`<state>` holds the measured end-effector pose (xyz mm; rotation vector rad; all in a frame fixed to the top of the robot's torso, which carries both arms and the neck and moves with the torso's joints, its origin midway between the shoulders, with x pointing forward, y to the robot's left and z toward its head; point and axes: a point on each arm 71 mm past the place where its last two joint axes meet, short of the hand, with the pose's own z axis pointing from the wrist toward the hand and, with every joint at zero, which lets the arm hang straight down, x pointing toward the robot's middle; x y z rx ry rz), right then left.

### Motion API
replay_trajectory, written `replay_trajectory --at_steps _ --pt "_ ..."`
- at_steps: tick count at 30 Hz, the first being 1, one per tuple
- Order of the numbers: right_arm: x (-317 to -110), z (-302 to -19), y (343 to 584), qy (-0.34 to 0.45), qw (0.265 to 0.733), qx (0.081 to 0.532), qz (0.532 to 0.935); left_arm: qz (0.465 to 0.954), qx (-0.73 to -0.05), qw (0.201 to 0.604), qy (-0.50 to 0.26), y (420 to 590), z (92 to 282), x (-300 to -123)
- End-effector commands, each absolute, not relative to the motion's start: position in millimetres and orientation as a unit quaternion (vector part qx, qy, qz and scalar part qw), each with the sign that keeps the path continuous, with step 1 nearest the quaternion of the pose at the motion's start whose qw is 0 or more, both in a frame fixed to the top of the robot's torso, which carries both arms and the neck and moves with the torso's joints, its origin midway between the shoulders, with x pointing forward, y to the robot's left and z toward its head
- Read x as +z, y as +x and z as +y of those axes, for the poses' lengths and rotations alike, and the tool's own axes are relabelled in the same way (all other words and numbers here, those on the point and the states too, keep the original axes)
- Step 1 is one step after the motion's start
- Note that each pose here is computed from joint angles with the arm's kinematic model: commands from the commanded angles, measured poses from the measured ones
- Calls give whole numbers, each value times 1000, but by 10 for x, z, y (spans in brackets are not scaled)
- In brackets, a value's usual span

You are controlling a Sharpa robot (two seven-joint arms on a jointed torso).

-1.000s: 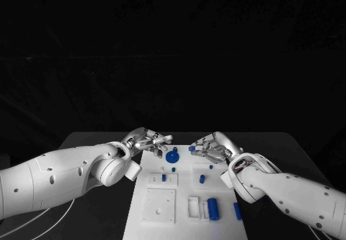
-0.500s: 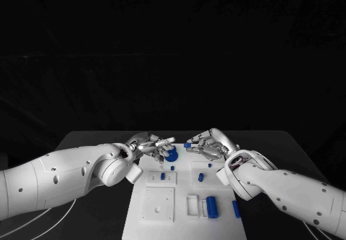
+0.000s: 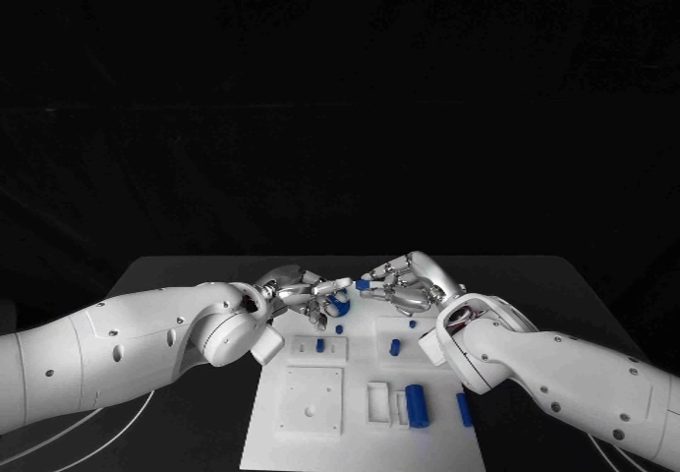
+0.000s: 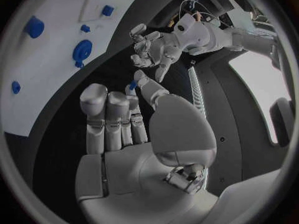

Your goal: Assemble the parts on the task board

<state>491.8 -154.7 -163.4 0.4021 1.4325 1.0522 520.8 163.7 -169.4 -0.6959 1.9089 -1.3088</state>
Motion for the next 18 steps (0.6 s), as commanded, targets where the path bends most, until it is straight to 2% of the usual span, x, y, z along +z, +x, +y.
replay_trajectory --at_steps 1,18 --pt "-1657 -1514 4911 186 591 464 633 743 -512 342 -262 5192 1597 -1699" --pt "-1677 -1417 4897 193 566 476 645 738 -522 338 -263 5198 1541 -1688"
